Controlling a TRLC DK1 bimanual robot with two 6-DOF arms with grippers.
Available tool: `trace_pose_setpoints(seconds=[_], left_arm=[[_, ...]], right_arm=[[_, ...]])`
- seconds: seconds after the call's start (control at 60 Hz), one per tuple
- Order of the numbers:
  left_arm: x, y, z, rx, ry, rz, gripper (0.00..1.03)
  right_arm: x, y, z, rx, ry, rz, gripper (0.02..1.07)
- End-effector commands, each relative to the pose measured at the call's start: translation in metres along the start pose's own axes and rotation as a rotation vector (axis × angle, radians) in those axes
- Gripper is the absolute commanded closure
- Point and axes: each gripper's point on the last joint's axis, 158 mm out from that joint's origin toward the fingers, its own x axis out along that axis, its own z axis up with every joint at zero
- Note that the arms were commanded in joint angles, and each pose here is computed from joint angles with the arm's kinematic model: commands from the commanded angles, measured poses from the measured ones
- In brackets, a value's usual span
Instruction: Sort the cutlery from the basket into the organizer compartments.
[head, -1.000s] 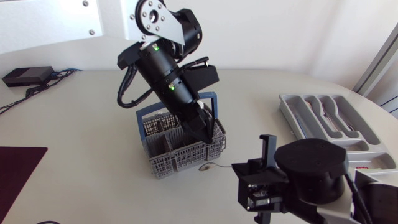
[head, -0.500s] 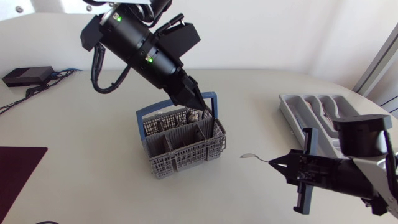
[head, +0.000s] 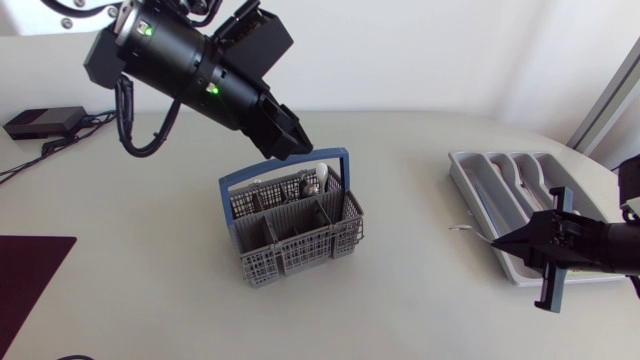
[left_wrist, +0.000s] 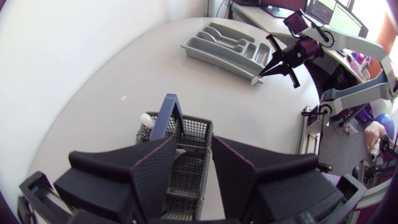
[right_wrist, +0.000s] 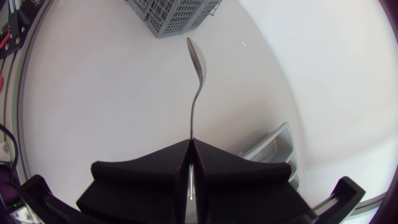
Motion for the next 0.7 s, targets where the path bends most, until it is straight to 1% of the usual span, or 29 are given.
trace_pose_setpoints(seconds=[0.0,0.183,0.3,0.383,0.583,0.683], left_arm=[[-0.004,0.004,-0.006,-0.031,-0.004,0.027,0.59],[-0.009,0.008,-0.008,-0.039,-0.013,0.046,0.59],[-0.009,0.01,-0.013,-0.046,-0.013,0.053,0.59],[-0.009,0.012,-0.015,-0.047,-0.01,0.066,0.59],[-0.01,0.008,-0.014,-0.055,-0.021,0.069,0.59],[-0.009,0.005,-0.014,-0.056,-0.024,0.069,0.59]], right_arm=[[-0.001,-0.005,-0.014,-0.053,0.013,0.02,1.01],[-0.008,-0.017,-0.059,-0.047,0.062,0.073,1.01],[-0.013,-0.028,-0.088,-0.042,0.086,0.077,1.01],[-0.017,-0.03,-0.112,-0.042,0.106,0.117,1.01],[-0.031,-0.05,-0.164,-0.043,0.171,0.115,1.01],[-0.033,-0.056,-0.192,-0.041,0.208,0.134,1.01]])
